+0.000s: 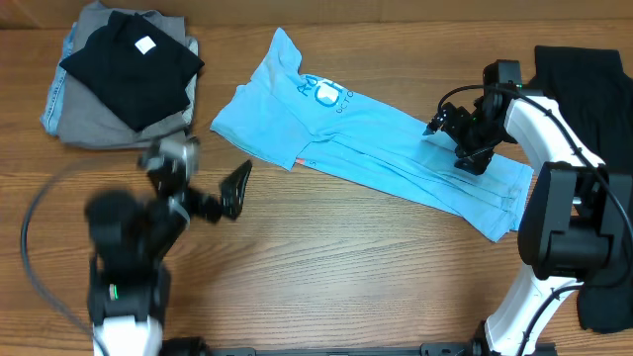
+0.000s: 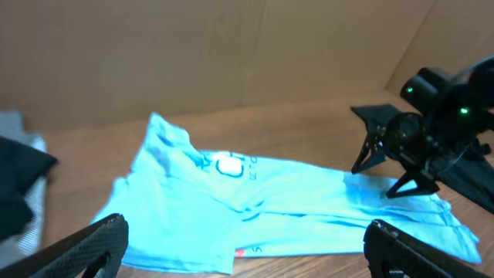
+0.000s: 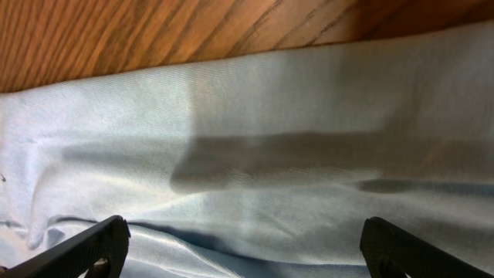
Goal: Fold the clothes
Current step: 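Reach the left gripper to the T-shirt's left end near the collar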
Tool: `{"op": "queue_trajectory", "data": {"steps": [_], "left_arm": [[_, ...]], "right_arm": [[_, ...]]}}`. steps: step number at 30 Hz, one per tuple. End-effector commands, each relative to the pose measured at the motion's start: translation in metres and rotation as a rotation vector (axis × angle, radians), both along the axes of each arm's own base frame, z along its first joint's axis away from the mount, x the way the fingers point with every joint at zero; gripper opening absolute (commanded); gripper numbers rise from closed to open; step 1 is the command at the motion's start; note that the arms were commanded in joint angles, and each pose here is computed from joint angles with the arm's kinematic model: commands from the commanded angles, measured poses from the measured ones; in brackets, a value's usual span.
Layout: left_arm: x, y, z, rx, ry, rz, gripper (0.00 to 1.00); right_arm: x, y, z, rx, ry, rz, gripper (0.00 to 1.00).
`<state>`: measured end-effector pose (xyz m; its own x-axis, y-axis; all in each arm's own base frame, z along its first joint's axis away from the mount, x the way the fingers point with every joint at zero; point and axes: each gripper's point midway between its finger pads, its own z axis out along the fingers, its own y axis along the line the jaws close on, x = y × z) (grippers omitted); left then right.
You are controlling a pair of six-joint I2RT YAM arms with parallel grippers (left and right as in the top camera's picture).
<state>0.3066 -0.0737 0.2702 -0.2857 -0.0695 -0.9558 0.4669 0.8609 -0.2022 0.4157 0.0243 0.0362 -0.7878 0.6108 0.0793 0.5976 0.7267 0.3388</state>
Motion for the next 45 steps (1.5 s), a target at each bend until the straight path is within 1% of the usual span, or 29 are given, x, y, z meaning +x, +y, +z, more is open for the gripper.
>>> {"op": "queue_trajectory", "data": {"steps": [1, 3, 4, 5, 7, 9, 11, 12, 13, 17, 18, 20, 23, 29, 32, 37, 40, 45], "left_arm": [[0.035, -0.015, 0.000, -0.080, 0.220, -0.127, 1.00], [0.051, -0.018, -0.009, -0.132, 0.323, -0.148, 1.00], [0.054, -0.024, -0.015, -0.207, 0.402, -0.174, 1.00], [0.057, -0.032, -0.015, -0.276, 0.446, -0.220, 1.00], [0.060, -0.045, -0.014, -0.306, 0.440, -0.340, 1.00], [0.066, -0.051, -0.028, -0.299, 0.492, -0.335, 1.00], [0.074, -0.054, -0.057, -0.222, 0.589, -0.223, 1.00], [0.076, -0.054, -0.070, -0.159, 0.627, -0.159, 1.00], [0.077, -0.056, -0.085, -0.059, 0.662, -0.088, 1.00], [0.079, -0.053, -0.109, 0.290, 0.707, 0.134, 1.00], [0.080, -0.054, -0.110, 0.350, 0.708, 0.166, 1.00], [0.085, -0.059, -0.113, 0.426, 0.709, 0.186, 1.00], [0.096, -0.067, -0.123, 0.469, 0.721, 0.154, 1.00], [0.117, -0.067, -0.158, 0.480, 0.766, 0.165, 1.00], [0.115, -0.070, -0.175, 0.490, 0.804, 0.142, 1.00], [0.105, -0.081, -0.202, 0.629, 0.819, 0.024, 1.00], [0.104, -0.078, -0.216, 0.682, 0.835, 0.040, 1.00], [0.099, -0.074, -0.249, 0.724, 0.905, 0.036, 1.00]], "right_arm": [[0.001, 0.002, 0.015, 0.002, -0.032, 0.007, 1.00], [0.000, 0.002, 0.014, -0.001, -0.035, 0.028, 1.00], [0.000, 0.002, 0.014, -0.003, -0.037, 0.038, 1.00], [-0.001, 0.002, 0.014, -0.005, -0.042, 0.054, 1.00], [-0.001, 0.002, 0.014, -0.008, -0.047, 0.071, 1.00], [-0.001, 0.002, 0.014, -0.010, -0.050, 0.077, 1.00], [0.000, 0.002, 0.014, -0.009, -0.051, 0.078, 1.00], [0.000, 0.002, 0.014, -0.010, -0.051, 0.078, 1.00], [0.000, 0.002, 0.014, -0.010, -0.051, 0.077, 1.00], [0.001, 0.002, 0.014, -0.010, -0.055, 0.078, 1.00], [0.001, 0.002, 0.015, -0.010, -0.056, 0.077, 1.00], [0.001, 0.002, 0.015, -0.010, -0.056, 0.077, 1.00], [0.001, 0.002, 0.014, -0.010, -0.055, 0.077, 1.00], [-0.001, 0.002, 0.014, -0.011, -0.050, 0.084, 1.00], [-0.001, 0.002, 0.014, -0.011, -0.051, 0.084, 1.00], [0.000, 0.002, 0.014, -0.011, -0.054, 0.084, 1.00], [0.000, 0.002, 0.014, -0.011, -0.053, 0.084, 1.00], [-0.001, 0.002, 0.014, -0.011, -0.050, 0.084, 1.00]]}}
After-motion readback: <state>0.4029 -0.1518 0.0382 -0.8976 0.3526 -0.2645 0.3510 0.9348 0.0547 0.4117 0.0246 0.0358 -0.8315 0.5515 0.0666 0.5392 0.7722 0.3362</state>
